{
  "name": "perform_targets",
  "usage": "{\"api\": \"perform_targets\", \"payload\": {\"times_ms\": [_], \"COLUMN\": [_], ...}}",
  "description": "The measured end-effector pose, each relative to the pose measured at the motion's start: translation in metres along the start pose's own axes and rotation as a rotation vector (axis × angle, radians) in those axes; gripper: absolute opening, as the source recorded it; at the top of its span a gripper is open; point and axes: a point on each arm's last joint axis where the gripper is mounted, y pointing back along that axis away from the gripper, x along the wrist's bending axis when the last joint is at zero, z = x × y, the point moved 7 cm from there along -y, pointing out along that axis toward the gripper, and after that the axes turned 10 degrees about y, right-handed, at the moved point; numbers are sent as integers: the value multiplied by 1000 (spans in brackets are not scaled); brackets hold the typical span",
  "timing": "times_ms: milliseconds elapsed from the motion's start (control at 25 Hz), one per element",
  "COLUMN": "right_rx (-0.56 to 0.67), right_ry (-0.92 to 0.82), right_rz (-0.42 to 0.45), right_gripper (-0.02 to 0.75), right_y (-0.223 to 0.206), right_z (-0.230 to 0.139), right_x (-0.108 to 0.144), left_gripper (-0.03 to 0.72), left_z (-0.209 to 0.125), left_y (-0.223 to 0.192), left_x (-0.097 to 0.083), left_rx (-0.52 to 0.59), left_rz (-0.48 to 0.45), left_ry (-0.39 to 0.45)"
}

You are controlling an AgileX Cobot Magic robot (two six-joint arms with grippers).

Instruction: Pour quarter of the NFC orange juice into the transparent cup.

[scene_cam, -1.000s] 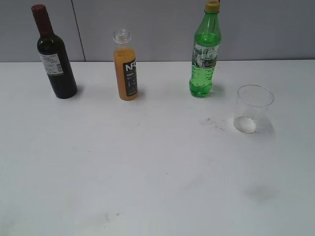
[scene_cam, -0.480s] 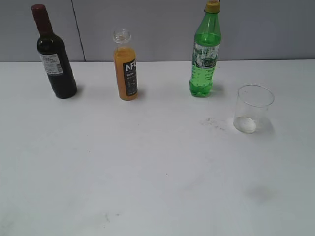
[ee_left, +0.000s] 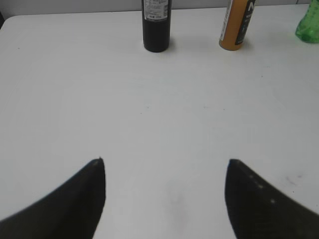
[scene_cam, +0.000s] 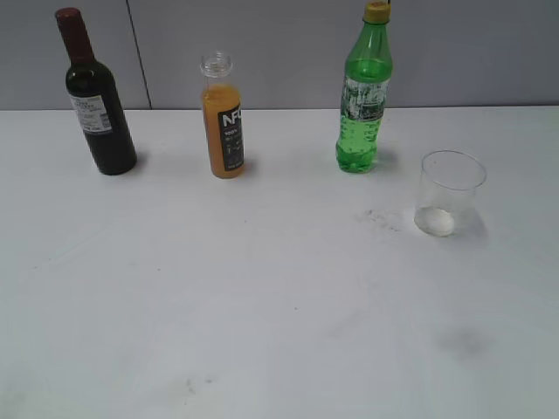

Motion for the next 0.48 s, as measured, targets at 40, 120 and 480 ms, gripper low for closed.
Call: {"api": "perform_targets", "payload": {"times_ms": [40,120,480], "right_rx": [0,4,-65], "right_ry": [-4,-10,-92], "right_rz": [-17,-60,-41], "right_gripper": [538,545,584], "right_y": [-5,-19,-65], "right_z": [0,-1,-1], "right_x": [-3,-10,-7], "left_gripper": [569,569,569], "left_z": [0,0,0], "left_y": [0,0,0], "left_x": [0,0,0], "left_rx": [0,0,0], "left_rz": [0,0,0], "left_ry": [0,0,0]}}
